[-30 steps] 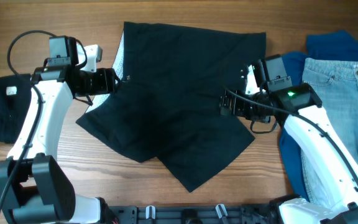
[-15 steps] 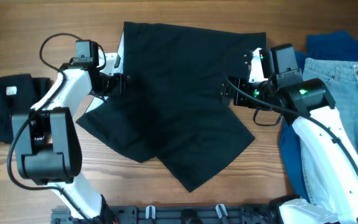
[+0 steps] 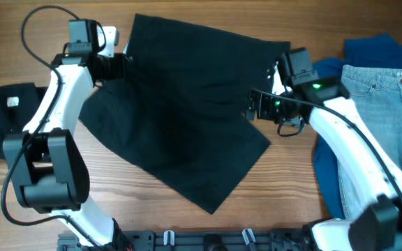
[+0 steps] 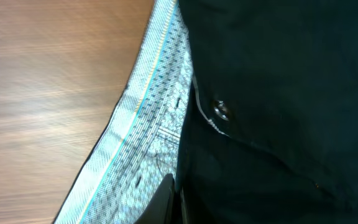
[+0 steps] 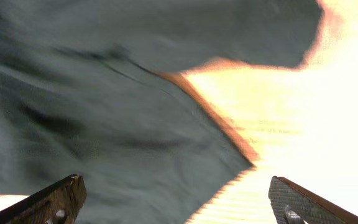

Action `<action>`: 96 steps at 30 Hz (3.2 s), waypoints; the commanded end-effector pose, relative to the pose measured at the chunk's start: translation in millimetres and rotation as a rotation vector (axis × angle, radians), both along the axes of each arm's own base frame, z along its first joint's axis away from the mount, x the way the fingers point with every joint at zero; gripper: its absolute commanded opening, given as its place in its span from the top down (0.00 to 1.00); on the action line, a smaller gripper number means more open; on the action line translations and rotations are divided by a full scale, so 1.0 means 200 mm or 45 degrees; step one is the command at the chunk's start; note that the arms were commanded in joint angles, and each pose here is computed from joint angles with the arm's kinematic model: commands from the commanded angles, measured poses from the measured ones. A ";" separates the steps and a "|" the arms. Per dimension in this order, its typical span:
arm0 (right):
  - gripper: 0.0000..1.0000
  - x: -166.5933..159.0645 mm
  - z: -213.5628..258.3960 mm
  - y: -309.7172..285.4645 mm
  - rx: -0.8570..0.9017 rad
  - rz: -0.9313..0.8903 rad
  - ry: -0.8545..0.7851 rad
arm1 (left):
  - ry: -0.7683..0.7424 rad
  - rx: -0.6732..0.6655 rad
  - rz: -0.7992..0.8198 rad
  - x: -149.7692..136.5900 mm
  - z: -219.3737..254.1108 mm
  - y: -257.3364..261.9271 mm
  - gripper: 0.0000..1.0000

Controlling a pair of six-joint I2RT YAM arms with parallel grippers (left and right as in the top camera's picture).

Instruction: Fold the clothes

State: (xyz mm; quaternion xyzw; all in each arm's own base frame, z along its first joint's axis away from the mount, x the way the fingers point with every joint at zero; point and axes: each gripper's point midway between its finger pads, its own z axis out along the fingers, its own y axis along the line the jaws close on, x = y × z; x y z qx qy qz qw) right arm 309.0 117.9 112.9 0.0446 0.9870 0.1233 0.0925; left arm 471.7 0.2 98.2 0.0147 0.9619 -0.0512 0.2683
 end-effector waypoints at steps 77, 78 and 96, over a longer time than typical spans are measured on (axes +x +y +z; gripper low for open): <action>0.95 -0.23 -0.73 -0.20 -0.308 -0.256 0.526 | 0.332 -0.047 -0.209 -0.41 0.04 -0.47 0.57; 0.95 -0.19 -0.73 -0.32 -0.427 -0.321 0.472 | 0.323 -0.047 -0.209 -0.41 0.05 -0.47 0.56; 0.76 0.33 0.27 -0.35 0.239 -0.181 -0.155 | 0.244 -0.031 -0.206 -0.20 -0.15 -0.48 0.55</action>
